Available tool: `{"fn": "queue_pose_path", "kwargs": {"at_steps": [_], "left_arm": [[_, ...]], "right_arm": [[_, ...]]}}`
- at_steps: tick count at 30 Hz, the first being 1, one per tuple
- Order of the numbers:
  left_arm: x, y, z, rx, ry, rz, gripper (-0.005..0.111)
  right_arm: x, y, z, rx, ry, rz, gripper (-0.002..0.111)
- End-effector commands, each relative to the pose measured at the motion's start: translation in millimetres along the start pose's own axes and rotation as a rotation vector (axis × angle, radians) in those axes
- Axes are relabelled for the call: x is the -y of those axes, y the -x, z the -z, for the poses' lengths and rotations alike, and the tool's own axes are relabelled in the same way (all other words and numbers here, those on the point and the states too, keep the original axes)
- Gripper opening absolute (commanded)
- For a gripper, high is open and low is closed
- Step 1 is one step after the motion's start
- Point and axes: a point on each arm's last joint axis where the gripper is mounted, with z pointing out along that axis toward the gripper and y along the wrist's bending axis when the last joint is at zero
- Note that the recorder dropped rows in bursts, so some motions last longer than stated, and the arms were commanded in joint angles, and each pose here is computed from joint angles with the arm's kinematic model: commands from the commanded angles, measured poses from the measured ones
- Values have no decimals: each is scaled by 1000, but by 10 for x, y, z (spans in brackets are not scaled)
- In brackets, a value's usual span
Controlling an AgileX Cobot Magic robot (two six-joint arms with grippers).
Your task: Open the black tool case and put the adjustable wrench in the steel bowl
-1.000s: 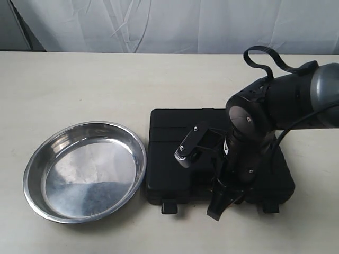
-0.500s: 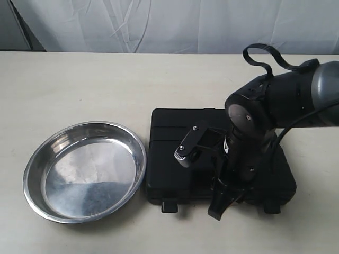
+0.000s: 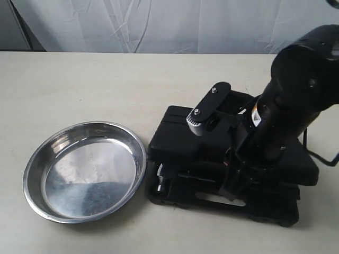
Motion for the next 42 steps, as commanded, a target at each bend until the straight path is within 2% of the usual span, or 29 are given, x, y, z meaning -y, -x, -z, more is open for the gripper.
{"fn": "queue_pose_path", "kwargs": {"at_steps": [1,6,9,14,19,21,22,23,24,25,26,28,30,31,32,42], "left_arm": [[0,11,-1,5,-1,2,0],[0,11,-1,5,-1,2,0],[0,11,-1,5,-1,2,0],[0,11,-1,5,-1,2,0],[0,11,-1,5,-1,2,0],[0,11,-1,5,-1,2,0],[0,11,-1,5,-1,2,0],[0,11,-1,5,-1,2,0],[0,11,-1,5,-1,2,0],[0,11,-1,5,-1,2,0],[0,11,-1,5,-1,2,0],[0,11,-1,5,-1,2,0],[0,11,-1,5,-1,2,0],[0,11,-1,5,-1,2,0],[0,11,-1,5,-1,2,0],[0,9,-1,3,-1,2,0]], "right_arm": [[123,-29,291,83,-156,-62,0],[354,13,618,205,-420,-142,0],[454,50,737,250,-525,-164,0],[556,100,832,311,-662,-138,0],[647,165,752,258,-766,-64,0],[630,185,643,235,-713,-112,0],[546,163,556,221,-582,-225,0],[417,137,478,175,-419,-262,0],[329,135,427,143,-316,-238,0],[181,149,345,100,-147,-156,0],[129,159,307,83,-86,-133,1],[112,190,194,45,-51,-121,11],[108,221,45,-9,-28,-126,31],[88,241,-71,-51,6,-140,46],[78,250,-123,-69,23,-146,49],[11,150,-770,-137,64,-133,47]]}}
